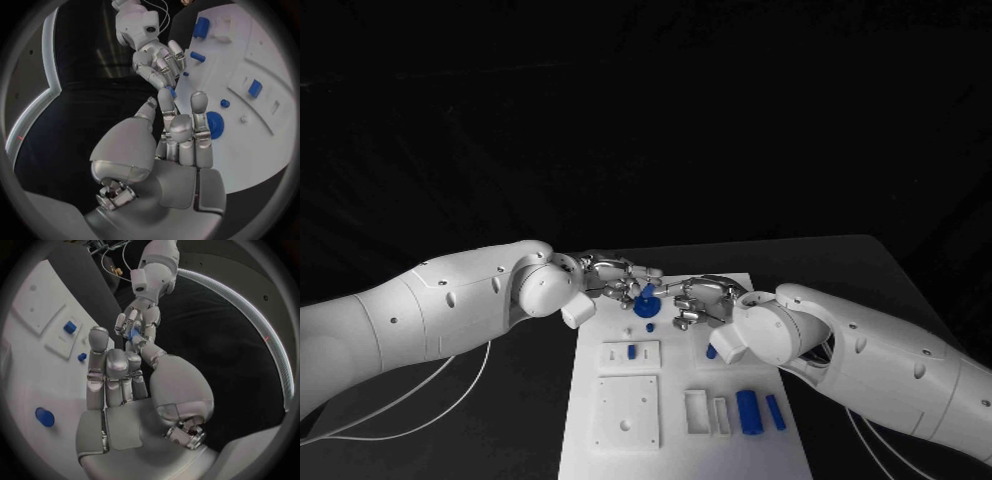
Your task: Assemble the parts on the task board
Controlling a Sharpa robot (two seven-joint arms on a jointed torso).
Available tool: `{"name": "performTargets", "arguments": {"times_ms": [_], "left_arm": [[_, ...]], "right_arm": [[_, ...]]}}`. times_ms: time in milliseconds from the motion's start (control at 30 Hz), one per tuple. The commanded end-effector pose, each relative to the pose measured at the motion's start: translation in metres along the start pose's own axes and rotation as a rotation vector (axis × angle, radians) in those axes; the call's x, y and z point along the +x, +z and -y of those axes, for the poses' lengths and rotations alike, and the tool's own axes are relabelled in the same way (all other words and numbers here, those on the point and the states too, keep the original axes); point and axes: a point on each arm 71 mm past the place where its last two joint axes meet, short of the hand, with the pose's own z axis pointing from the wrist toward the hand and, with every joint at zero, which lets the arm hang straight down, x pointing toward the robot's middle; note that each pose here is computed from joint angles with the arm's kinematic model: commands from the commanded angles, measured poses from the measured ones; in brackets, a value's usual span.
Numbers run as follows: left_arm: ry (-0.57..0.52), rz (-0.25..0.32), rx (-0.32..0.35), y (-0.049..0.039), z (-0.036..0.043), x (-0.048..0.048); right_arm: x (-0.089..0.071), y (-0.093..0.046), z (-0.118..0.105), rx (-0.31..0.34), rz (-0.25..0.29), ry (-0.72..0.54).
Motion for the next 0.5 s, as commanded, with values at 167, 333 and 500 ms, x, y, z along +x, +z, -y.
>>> {"name": "performTargets", "arguments": {"times_ms": [167, 333, 500], "left_arm": [[-0.015, 0.032, 0.039, -0.0011, 0.0025, -0.0032], [-0.010, 0.039, 0.046, -0.0012, 0.0029, -0.0037], [-0.002, 0.063, 0.063, -0.0035, 0.0028, -0.0087]], "right_arm": [[0.0004, -0.0008, -0.0019, -0.030, -0.014, -0.013], [-0.0018, -0.0010, -0.0019, -0.033, -0.003, -0.012], [-0.0068, -0.0027, -0.0015, -0.034, 0.012, -0.017]]}}
